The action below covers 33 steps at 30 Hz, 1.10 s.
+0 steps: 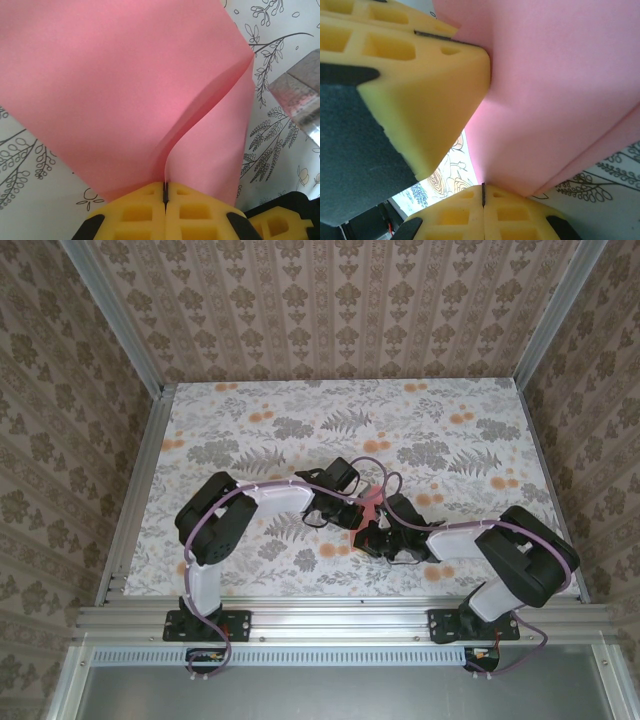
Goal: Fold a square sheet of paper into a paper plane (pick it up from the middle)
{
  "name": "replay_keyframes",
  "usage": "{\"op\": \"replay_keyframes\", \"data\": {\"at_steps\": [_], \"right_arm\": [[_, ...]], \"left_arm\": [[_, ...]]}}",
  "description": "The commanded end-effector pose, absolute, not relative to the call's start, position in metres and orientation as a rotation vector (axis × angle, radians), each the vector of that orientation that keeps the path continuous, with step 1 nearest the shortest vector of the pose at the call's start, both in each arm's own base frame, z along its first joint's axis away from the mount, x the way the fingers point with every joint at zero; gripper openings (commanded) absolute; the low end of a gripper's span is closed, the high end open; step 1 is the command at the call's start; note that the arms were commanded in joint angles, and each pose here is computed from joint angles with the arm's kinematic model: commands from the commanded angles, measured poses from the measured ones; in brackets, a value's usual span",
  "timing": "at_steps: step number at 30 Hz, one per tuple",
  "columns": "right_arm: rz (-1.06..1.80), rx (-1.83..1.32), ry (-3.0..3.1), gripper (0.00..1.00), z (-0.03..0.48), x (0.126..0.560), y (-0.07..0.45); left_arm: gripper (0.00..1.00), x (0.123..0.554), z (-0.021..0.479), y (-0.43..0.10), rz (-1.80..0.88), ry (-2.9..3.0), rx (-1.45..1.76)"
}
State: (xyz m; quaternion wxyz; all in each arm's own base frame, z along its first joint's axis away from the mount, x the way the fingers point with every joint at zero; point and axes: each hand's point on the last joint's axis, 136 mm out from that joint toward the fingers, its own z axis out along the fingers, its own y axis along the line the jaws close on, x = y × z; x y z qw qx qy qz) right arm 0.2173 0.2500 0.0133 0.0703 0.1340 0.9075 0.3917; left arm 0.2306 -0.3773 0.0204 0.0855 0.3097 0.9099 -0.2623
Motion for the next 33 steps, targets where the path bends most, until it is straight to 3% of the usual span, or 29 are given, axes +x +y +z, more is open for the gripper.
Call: {"op": "replay_keyframes", "data": {"at_steps": [1, 7, 19, 33], "right_arm": [[1.095, 0.386, 2.756, 0.07, 0.014, 0.213, 0.242], [1.168, 0.325, 2.736, 0.08, 0.033, 0.212, 0.254], [0.966, 0.381, 2.863, 0.07, -0.009, 0.2, 0.236], [1.119, 0.364, 2.653, 0.08, 0.052, 0.247, 0.226]], "left_arm": [[0.04, 0.218, -0.018, -0.351, -0.662, 2.851, 0.901], [0.04, 0.22, -0.016, -0.353, -0.669, 2.842, 0.903], [0.04, 0.22, -0.015, -0.353, -0.668, 2.843, 0.899], [0.04, 0.221, -0.013, -0.352, -0.663, 2.843, 0.893]]}}
